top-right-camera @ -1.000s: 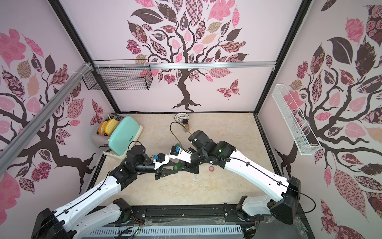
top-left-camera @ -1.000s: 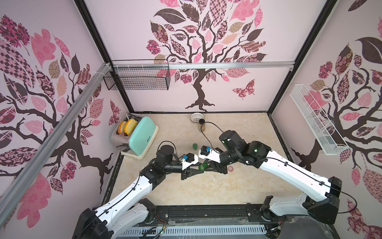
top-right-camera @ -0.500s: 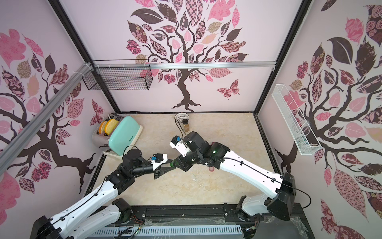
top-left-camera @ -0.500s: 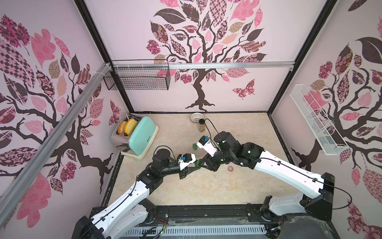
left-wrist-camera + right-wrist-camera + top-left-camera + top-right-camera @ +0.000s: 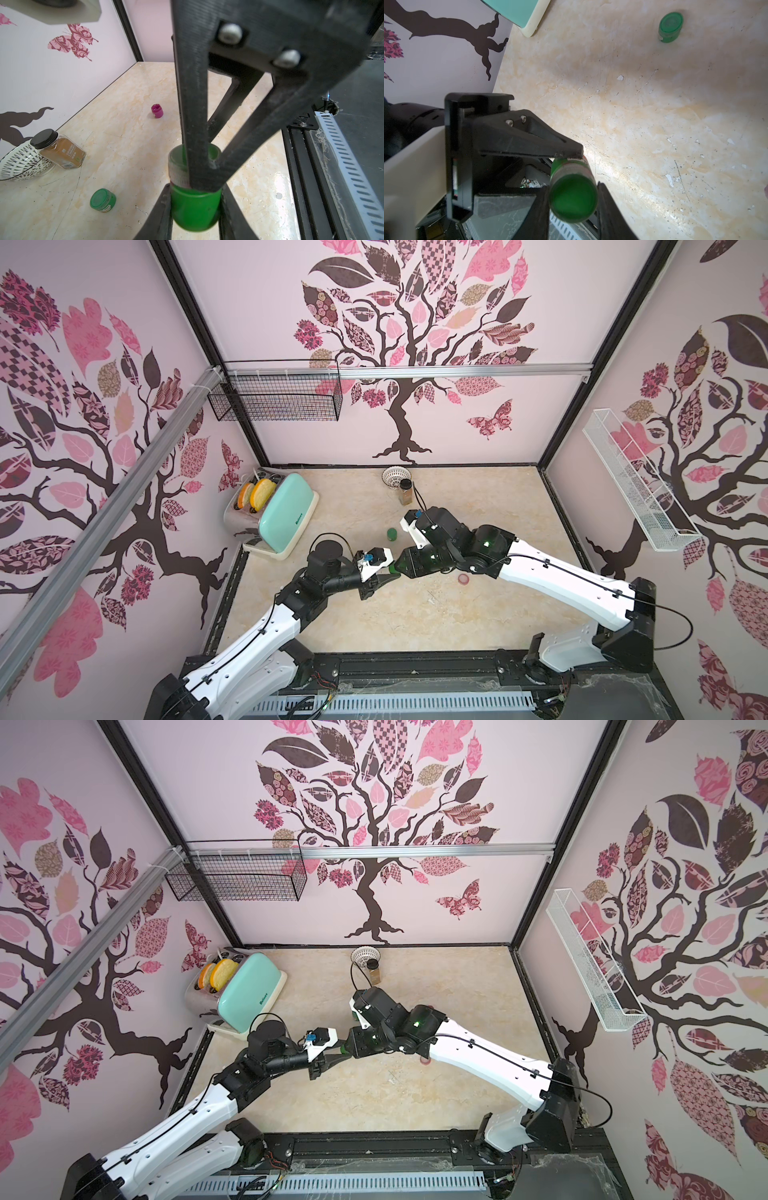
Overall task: Close the paint jar lid
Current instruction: Screw the lid onto the paint jar.
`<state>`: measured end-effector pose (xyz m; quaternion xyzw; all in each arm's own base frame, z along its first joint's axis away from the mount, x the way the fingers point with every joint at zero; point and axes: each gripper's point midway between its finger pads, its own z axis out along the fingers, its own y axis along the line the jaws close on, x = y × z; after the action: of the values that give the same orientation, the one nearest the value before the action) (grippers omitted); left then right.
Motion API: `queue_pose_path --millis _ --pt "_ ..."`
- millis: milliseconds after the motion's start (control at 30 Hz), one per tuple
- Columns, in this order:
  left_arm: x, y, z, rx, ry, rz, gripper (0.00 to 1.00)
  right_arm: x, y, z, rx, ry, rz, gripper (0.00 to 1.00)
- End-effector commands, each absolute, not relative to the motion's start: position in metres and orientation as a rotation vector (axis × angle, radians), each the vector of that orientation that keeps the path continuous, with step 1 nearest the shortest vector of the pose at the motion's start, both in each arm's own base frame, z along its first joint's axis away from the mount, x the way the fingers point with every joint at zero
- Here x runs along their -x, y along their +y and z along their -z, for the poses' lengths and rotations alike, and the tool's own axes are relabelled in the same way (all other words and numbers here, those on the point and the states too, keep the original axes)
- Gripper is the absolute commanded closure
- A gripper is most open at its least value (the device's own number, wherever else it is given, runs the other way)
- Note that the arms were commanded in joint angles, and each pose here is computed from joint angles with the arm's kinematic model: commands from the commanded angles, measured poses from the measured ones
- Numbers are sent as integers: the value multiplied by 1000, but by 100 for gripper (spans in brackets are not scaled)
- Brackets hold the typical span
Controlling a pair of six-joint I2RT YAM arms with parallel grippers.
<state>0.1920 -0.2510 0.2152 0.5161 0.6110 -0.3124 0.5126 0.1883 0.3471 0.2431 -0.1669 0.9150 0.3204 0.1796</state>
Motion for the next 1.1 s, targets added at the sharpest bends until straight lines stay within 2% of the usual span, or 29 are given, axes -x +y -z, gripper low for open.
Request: queue_pose_path --millis 0,367,767,1067 --pt "-185 -259 -259 -1242 1264 759 85 -187 359 -253 409 2585 -959 70" --pt "-185 -259 -259 -1243 1266 760 85 -198 347 -276 456 2517 -864 43" --pt "-186 -259 -262 -1194 1281 792 85 -211 317 -326 543 2326 -844 23" --pt "-211 -245 -279 -1028 1297 805 84 -231 300 -334 718 2179 -763 4"
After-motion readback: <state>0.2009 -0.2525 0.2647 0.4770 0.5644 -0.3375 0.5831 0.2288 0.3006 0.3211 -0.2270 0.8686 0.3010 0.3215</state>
